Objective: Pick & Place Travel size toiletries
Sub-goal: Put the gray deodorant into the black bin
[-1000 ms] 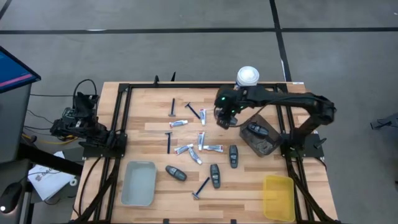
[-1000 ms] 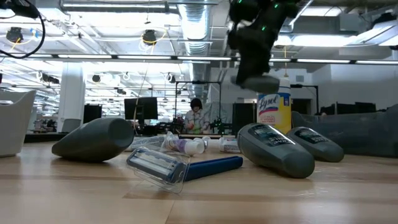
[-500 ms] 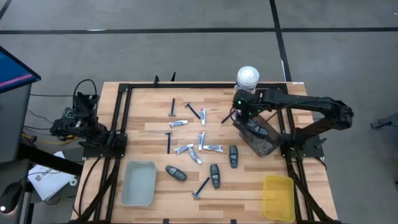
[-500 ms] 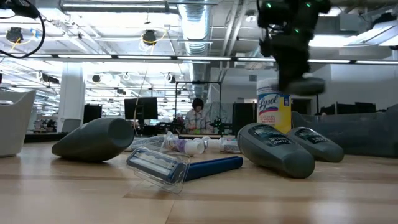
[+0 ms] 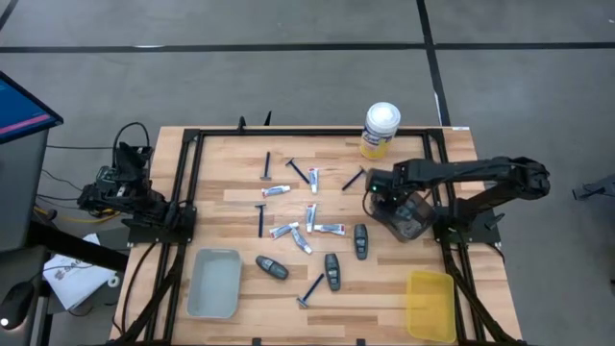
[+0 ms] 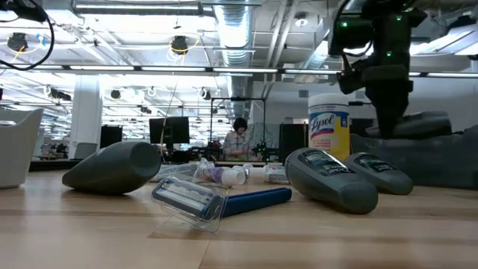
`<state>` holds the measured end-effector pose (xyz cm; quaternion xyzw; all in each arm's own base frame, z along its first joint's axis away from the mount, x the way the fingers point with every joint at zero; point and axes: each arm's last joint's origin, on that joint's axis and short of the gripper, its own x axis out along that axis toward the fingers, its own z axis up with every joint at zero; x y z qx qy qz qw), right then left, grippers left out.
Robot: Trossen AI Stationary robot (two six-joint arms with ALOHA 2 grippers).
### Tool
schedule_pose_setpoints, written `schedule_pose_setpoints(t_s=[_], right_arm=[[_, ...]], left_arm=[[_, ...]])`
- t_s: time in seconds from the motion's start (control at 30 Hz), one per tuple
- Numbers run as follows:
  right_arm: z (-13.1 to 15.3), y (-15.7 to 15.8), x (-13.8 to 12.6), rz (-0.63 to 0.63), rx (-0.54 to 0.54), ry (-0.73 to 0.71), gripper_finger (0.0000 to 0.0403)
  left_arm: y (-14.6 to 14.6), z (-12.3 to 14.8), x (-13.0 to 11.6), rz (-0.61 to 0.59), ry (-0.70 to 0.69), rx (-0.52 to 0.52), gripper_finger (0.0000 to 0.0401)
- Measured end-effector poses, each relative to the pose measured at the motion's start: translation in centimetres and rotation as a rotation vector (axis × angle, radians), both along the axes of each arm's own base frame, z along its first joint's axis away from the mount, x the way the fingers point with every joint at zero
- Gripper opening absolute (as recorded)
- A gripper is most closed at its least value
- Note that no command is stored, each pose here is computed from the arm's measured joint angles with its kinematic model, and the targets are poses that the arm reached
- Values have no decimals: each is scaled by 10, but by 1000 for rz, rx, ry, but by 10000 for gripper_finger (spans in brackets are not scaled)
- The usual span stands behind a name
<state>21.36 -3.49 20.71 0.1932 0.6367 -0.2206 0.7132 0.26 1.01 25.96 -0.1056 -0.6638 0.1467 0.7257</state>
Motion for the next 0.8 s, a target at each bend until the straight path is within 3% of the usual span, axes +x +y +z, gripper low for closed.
schedule_pose_setpoints(t_s=[0.2, 0.37, 0.5, 0.67, 0.8], right_arm=[[-15, 1, -8, -52, -1, 45, 180], [-17, 1, -10, -86, -23, 56, 292], [-10, 1, -6, -131, -16, 32, 339], [18, 7, 9, -257, 52, -69, 338], [43, 30, 24, -337, 101, -177, 323]], left_arm=[[0, 0, 0, 0, 0, 0, 92], [0, 0, 0, 0, 0, 0, 92], [0, 0, 0, 0, 0, 0, 92], [0, 0, 0, 0, 0, 0, 92], [0, 0, 0, 0, 0, 0, 92]])
